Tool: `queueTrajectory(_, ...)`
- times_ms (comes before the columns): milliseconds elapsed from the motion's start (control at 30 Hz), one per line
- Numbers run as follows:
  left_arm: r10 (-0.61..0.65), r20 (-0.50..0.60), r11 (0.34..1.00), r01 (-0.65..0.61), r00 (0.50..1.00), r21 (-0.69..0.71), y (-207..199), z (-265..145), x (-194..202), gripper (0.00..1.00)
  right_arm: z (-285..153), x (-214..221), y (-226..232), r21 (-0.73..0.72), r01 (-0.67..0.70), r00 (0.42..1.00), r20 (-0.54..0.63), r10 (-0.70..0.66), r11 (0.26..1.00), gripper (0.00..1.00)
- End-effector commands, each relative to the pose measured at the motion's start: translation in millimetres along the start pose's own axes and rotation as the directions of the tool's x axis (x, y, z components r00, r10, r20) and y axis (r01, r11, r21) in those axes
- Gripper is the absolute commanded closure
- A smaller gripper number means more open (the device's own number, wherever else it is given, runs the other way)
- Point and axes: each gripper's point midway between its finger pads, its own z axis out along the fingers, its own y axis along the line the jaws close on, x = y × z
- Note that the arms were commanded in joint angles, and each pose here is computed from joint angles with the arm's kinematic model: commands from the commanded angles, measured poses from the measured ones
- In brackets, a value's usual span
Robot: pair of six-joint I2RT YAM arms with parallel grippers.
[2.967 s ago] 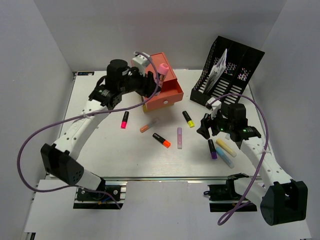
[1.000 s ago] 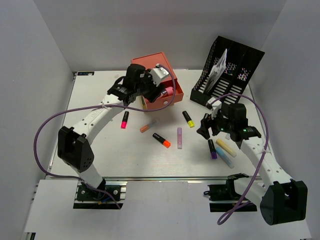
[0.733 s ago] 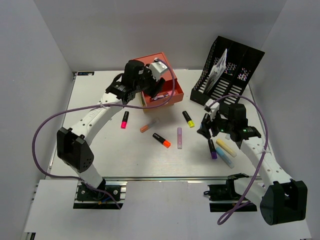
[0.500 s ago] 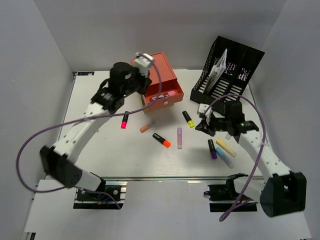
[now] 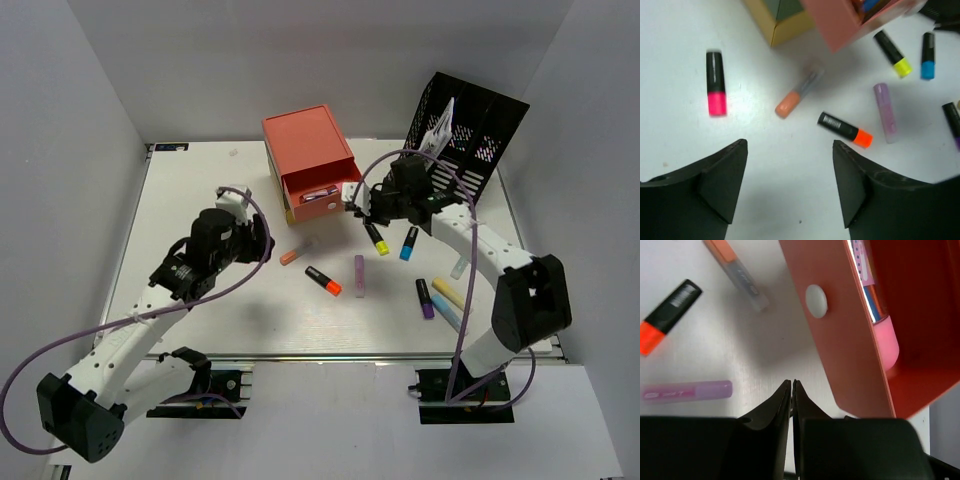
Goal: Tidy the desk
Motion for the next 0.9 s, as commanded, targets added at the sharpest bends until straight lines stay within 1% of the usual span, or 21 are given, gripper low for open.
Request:
queueTrajectory(0,-0.095,0.055,0.995,0.096,0.994,-0.004,1,-15,-7,0.2,7,-3,-35,0.125,0.043,0.999,-0.035,-0.039,0.991,0.9)
queueTrajectory(33,-0.131,0.047,0.991,0.131,0.99,0.011,-2,-18,-5,0.18,8,-8,-48,0.182,0.063,0.998,-0.027,-0.059,0.981,0.9)
queueTrajectory(67,-0.151,0.04,0.988,0.15,0.988,0.028,-5,-20,-2,0.17,13,-11,-50,0.195,0.066,0.998,-0.024,-0.063,0.979,0.9)
queueTrajectory(100,-0.173,0.05,0.984,0.17,0.984,0.061,-10,-25,-3,0.16,18,-7,-52,0.203,0.043,0.999,-0.027,-0.039,0.978,0.9)
queueTrajectory(167,-0.233,0.054,0.97,0.228,0.971,0.085,-15,-30,-2,0.14,22,-14,-67,0.235,0.05,0.998,-0.037,-0.042,0.971,0.91)
queueTrajectory(200,-0.256,0.061,0.964,0.25,0.965,0.092,-15,-33,-1,0.14,30,-10,-68,0.231,0.038,0.999,-0.047,-0.028,0.972,0.91)
queueTrajectory(233,-0.296,0.059,0.953,0.29,0.953,0.092,-15,-34,0,0.14,31,-10,-73,0.246,0.038,0.998,-0.054,-0.026,0.969,0.92)
queueTrajectory(300,-0.334,0.043,0.94,0.33,0.942,0.083,-14,-33,9,0.14,36,-16,-83,0.271,0.04,0.999,-0.046,-0.029,0.962,0.92)
queueTrajectory(333,-0.378,0.045,0.923,0.374,0.924,0.086,-14,-35,10,0.14,36,-15,-86,0.28,0.038,0.998,-0.055,-0.024,0.959,0.92)
queueTrajectory(367,-0.396,0.045,0.916,0.391,0.917,0.088,-14,-34,12,0.14,36,-20,-94,0.294,0.039,0.998,-0.05,-0.026,0.955,0.92)
queueTrajectory(433,-0.44,0.036,0.896,0.435,0.897,0.088,-13,-31,22,0.14,45,-18,-95,0.281,0.03,0.998,-0.058,-0.015,0.959,0.92)
queueTrajectory(567,-0.493,0.032,0.868,0.489,0.87,0.087,-11,-28,36,0.14,55,-19,-107,0.301,0.023,0.998,-0.057,-0.006,0.953,0.92)
queueTrajectory(633,-0.52,0.029,0.852,0.516,0.853,0.088,-10,-26,42,0.14,54,-22,-121,0.333,0.025,0.998,-0.062,-0.004,0.942,0.92)
queueTrajectory(733,-0.537,0.034,0.841,0.532,0.843,0.096,-10,-26,44,0.15,58,-22,-133,0.363,0.011,0.998,-0.063,0.013,0.932,0.92)
queueTrajectory(867,-0.546,0.05,0.837,0.542,0.836,0.073,-4,-26,47,0.15,61,-24,-143,0.402,-0.031,0.998,-0.044,0.052,0.915,0.91)
